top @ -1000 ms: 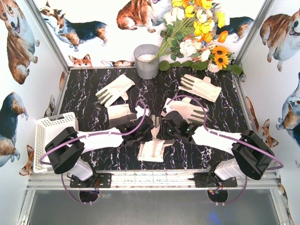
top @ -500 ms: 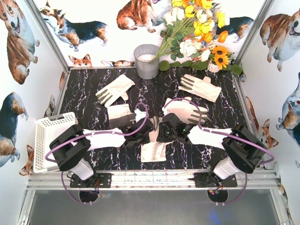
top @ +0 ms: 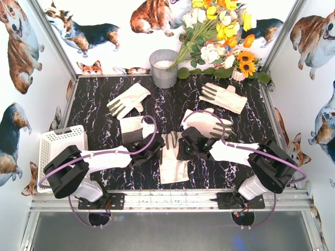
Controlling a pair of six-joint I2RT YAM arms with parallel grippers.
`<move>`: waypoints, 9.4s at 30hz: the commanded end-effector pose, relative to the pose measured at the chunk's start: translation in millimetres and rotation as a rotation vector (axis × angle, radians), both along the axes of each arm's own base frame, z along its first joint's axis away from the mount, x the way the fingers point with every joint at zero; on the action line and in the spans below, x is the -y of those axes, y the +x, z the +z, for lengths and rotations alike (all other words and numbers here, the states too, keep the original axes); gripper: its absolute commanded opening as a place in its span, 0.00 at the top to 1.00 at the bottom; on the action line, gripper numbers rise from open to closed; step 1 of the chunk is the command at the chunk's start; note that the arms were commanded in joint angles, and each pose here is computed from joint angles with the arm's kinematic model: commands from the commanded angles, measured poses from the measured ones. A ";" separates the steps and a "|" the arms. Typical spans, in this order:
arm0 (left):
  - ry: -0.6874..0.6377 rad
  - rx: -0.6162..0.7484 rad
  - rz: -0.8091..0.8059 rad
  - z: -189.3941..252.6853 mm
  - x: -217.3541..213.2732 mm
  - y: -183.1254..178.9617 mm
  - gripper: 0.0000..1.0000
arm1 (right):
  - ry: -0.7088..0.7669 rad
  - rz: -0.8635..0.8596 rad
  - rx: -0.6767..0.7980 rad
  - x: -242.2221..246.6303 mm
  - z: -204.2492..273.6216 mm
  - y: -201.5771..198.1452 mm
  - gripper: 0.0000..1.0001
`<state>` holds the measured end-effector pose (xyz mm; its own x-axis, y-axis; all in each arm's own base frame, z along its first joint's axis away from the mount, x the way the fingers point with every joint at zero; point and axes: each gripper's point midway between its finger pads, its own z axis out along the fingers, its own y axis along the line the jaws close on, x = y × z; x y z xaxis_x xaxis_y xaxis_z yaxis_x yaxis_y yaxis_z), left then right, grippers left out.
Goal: Put the gloves into the storage basket
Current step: Pair the glove with the glove, then pick up the glove from the center of the board.
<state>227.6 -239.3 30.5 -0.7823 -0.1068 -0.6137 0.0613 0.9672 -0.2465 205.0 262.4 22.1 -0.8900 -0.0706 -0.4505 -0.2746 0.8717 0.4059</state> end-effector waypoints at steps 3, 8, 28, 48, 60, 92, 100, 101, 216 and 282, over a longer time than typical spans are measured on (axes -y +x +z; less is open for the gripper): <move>-0.074 0.049 0.027 13.8 11.9 13.3 0.73 | -0.049 0.016 -0.004 9.1 -1.9 -3.2 1.00; -0.138 0.099 0.055 38.2 16.2 20.2 0.71 | -0.049 0.011 -0.003 9.6 -0.9 -2.9 1.00; -0.286 0.022 0.003 16.4 52.0 31.9 0.83 | -0.028 0.000 -0.015 3.7 -2.8 -1.2 1.00; -0.328 0.043 0.095 32.6 19.8 14.4 1.00 | -0.015 0.053 0.070 1.7 46.7 6.2 1.00; -0.248 0.050 0.089 20.0 13.7 18.8 1.00 | -0.038 0.054 0.021 -0.5 26.9 4.1 1.00; -0.158 0.075 0.026 42.3 10.0 26.8 0.76 | -0.118 0.033 -0.045 11.1 -24.9 -2.0 1.00; -0.346 0.017 -0.120 51.7 55.2 -2.0 0.87 | -0.124 0.031 -0.051 11.5 -29.2 -2.3 1.00; -0.351 0.002 -0.123 46.2 58.6 -4.3 0.89 | -0.124 0.032 -0.052 11.2 -29.2 -2.1 1.00; -0.527 -0.041 0.004 -27.2 40.9 -24.8 0.72 | -0.152 0.028 -0.131 38.9 -16.6 -2.0 0.89; 0.320 -0.115 0.484 173.7 -292.3 -10.4 1.00 | -0.101 -0.197 0.283 95.6 76.6 53.1 0.49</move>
